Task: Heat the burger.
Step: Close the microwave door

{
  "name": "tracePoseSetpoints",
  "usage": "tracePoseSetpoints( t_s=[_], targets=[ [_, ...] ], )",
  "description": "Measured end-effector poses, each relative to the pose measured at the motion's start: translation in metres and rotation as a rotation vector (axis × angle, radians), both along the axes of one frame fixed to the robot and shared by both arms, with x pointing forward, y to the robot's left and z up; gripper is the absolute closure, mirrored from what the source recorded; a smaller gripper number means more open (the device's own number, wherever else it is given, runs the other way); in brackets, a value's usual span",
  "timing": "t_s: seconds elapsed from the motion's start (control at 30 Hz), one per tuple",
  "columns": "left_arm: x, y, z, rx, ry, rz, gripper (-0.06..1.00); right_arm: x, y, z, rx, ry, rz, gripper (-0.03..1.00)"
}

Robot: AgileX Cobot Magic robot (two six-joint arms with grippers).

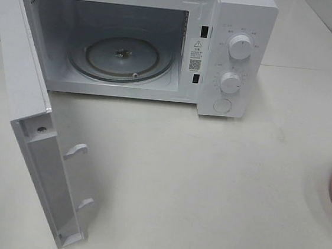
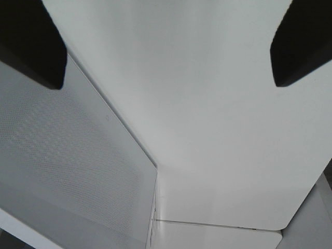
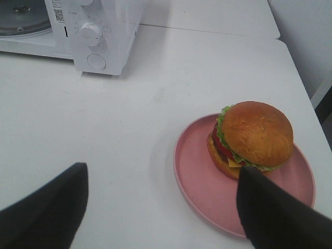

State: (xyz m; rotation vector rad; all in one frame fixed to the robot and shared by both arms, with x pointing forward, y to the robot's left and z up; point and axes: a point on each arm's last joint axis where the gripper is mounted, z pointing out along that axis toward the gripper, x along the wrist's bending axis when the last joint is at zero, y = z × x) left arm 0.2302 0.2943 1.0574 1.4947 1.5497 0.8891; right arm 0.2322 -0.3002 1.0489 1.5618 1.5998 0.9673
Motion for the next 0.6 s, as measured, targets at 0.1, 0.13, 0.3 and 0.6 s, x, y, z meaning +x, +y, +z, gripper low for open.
tracePoseSetpoints(
  t_s=[0.1, 0.13, 0.3, 0.6],
  targets=[
    [0.0000, 0.0000, 0.0000, 0.000, 0.000, 0.000, -0.04, 0.0000, 0.0000, 0.0000, 0.000, 0.000, 0.000, 0.20],
    [0.0000, 0.0000, 0.0000, 0.000, 0.000, 0.000, -0.04, 0.0000, 0.0000, 0.0000, 0.000, 0.000, 0.000, 0.20],
    [0.0000, 0.0000, 0.0000, 0.000, 0.000, 0.000, -0.04, 0.0000, 0.0000, 0.0000, 0.000, 0.000, 0.000, 0.20],
    [0.0000, 0.0000, 0.0000, 0.000, 0.000, 0.000, -0.04, 0.0000, 0.0000, 0.0000, 0.000, 0.000, 0.000, 0.20]
  ],
)
